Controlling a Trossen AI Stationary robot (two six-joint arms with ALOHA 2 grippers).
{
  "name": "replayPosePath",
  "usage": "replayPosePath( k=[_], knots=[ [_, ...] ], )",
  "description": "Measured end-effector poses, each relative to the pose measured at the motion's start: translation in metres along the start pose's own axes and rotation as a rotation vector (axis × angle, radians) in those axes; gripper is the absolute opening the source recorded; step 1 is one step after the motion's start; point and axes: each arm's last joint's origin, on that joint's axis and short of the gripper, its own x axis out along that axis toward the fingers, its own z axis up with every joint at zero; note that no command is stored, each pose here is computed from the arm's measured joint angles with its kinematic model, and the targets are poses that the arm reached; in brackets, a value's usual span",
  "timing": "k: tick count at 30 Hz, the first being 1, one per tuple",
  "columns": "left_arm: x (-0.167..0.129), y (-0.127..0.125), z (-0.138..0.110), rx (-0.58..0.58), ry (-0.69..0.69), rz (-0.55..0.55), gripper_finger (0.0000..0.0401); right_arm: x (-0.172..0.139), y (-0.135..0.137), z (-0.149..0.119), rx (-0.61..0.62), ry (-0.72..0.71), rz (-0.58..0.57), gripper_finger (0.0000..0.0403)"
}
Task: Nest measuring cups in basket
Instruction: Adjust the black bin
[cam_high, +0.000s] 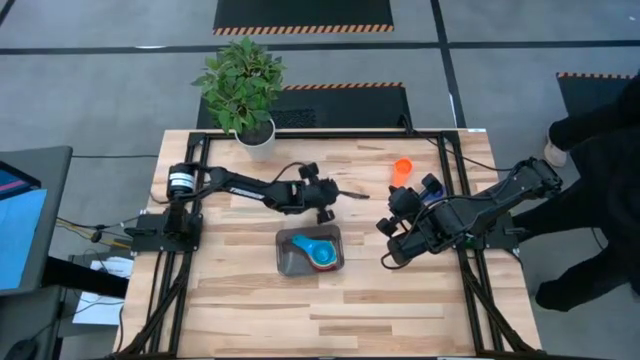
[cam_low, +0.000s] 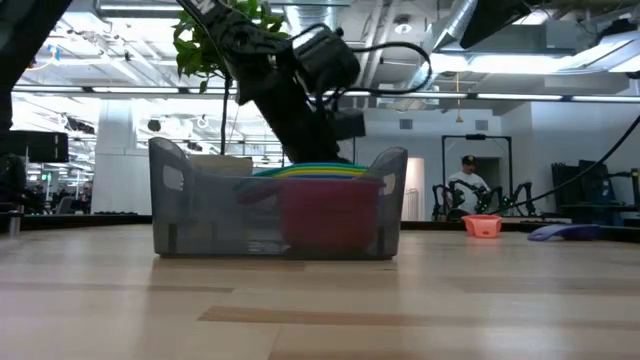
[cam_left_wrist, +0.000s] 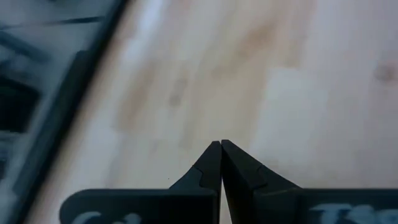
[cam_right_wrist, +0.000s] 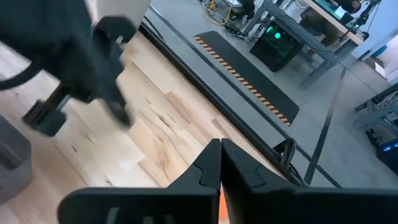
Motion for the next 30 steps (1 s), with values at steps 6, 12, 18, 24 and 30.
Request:
replayPosePath(
  k=[6,12,18,24,30],
  knots=[
    [0.001,-0.021,0.001,-0.021,-0.046,-0.093,0.0,0.0,0.0,0.0,-0.004,0.002,-0.002,0.0029],
    [-0.003,-0.015,0.021,0.024,-0.094,0.002,0.0,0.0,0.0,0.0,-0.004,0.004,0.001,0.0016],
    [-0.01,0.007,0.025,0.137,0.124,0.126,0.0,-0.006,0.002,-0.002,-0.013,-0.001,0.026,0.0028],
    [-0.013,0.017,-0.007,0.165,0.417,0.173,0.0,-0.013,0.004,-0.005,-0.018,-0.017,0.052,0.0032],
    [-0.018,0.016,-0.028,0.135,0.565,0.167,0.0,-0.019,0.006,-0.007,-0.02,-0.032,0.072,0.0017]
  ],
)
